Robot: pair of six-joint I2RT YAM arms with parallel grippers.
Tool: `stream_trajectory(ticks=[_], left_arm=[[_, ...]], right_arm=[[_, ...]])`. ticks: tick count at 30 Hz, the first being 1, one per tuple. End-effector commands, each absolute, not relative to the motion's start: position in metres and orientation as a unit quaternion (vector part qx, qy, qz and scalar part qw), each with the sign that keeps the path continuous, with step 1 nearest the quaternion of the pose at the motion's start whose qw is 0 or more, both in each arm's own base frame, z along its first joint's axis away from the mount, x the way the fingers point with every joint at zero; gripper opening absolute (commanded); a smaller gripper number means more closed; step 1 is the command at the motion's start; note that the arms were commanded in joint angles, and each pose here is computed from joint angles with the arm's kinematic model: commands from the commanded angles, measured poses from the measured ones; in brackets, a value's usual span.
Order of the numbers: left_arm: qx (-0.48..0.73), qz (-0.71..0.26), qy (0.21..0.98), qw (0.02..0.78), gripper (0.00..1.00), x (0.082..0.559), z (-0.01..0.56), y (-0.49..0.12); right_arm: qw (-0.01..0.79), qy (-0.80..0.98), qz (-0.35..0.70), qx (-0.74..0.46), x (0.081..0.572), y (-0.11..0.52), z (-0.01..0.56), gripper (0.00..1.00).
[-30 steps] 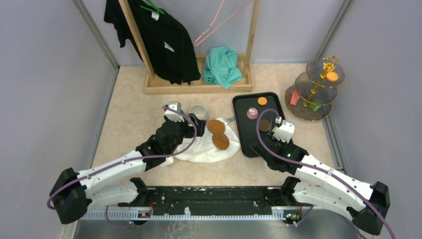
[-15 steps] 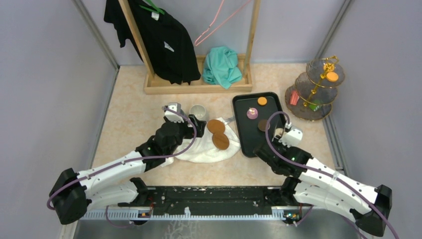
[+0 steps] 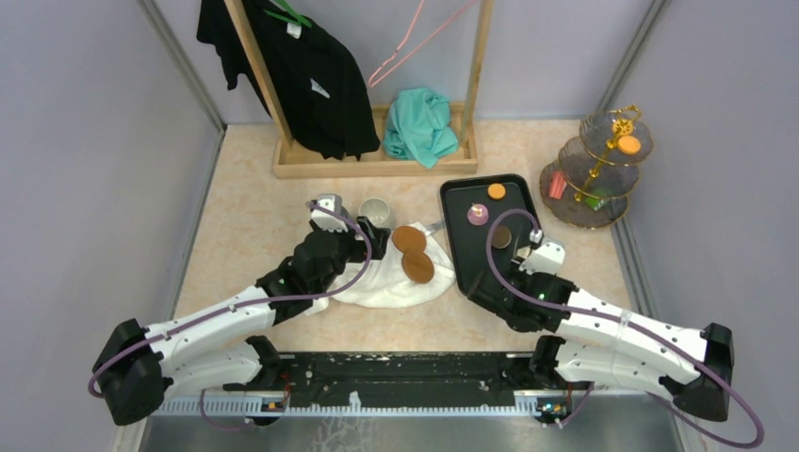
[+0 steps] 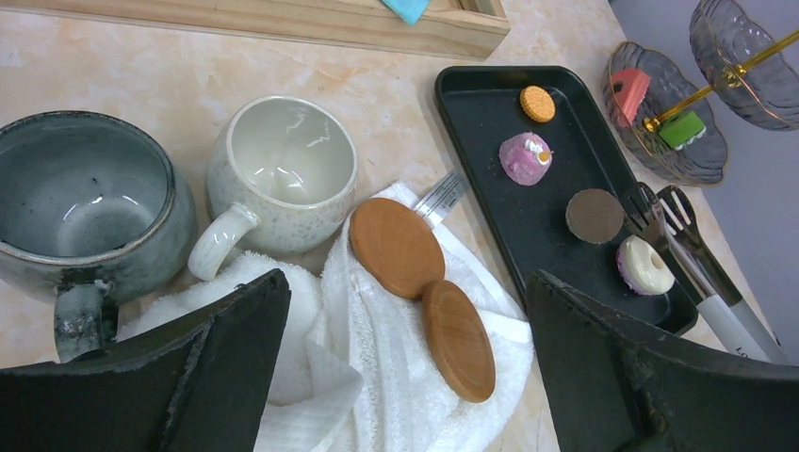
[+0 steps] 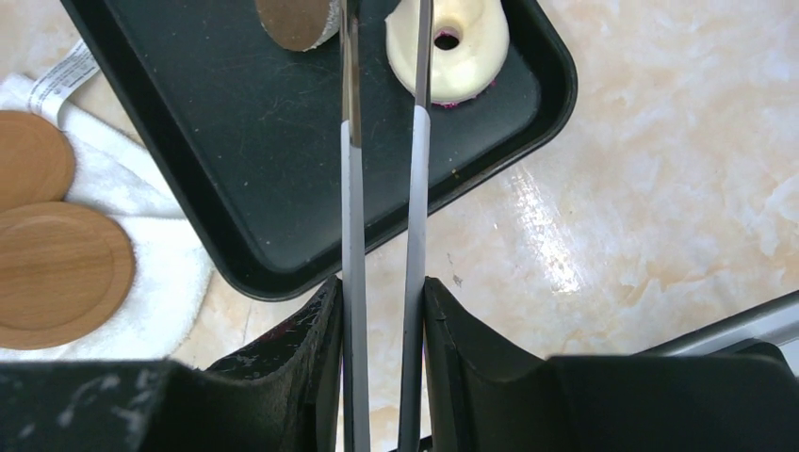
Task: Serve the afternoon tea
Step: Adjust the dessert on the tray.
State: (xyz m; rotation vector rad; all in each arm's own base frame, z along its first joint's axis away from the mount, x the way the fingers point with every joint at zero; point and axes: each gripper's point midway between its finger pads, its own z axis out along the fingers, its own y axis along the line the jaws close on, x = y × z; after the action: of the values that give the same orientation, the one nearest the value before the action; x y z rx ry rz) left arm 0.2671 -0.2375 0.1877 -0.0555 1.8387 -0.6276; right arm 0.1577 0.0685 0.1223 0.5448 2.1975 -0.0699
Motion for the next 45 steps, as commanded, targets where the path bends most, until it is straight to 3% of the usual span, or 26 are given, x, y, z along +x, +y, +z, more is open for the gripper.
stream_trajectory(ticks=[1,30,45], left_arm=[[-0.026,-0.279,0.769,0.574,0.99,0.267,0.198,-0.238],[-0.015,-0.305,0.758,0.576,0.99,0.259,0.200,-0.239],[-0.017,-0.320,0.758,0.568,0.99,0.252,0.190,-0.239]], right_arm=[[0.460,0.856,-0.021,0.233,0.164,0.073,0.152,0.30],[0.404,0.872,-0.012,0.276,0.128,0.092,0.126,0.33],[0.446,0.859,-0.029,0.248,0.147,0.110,0.148,0.32]])
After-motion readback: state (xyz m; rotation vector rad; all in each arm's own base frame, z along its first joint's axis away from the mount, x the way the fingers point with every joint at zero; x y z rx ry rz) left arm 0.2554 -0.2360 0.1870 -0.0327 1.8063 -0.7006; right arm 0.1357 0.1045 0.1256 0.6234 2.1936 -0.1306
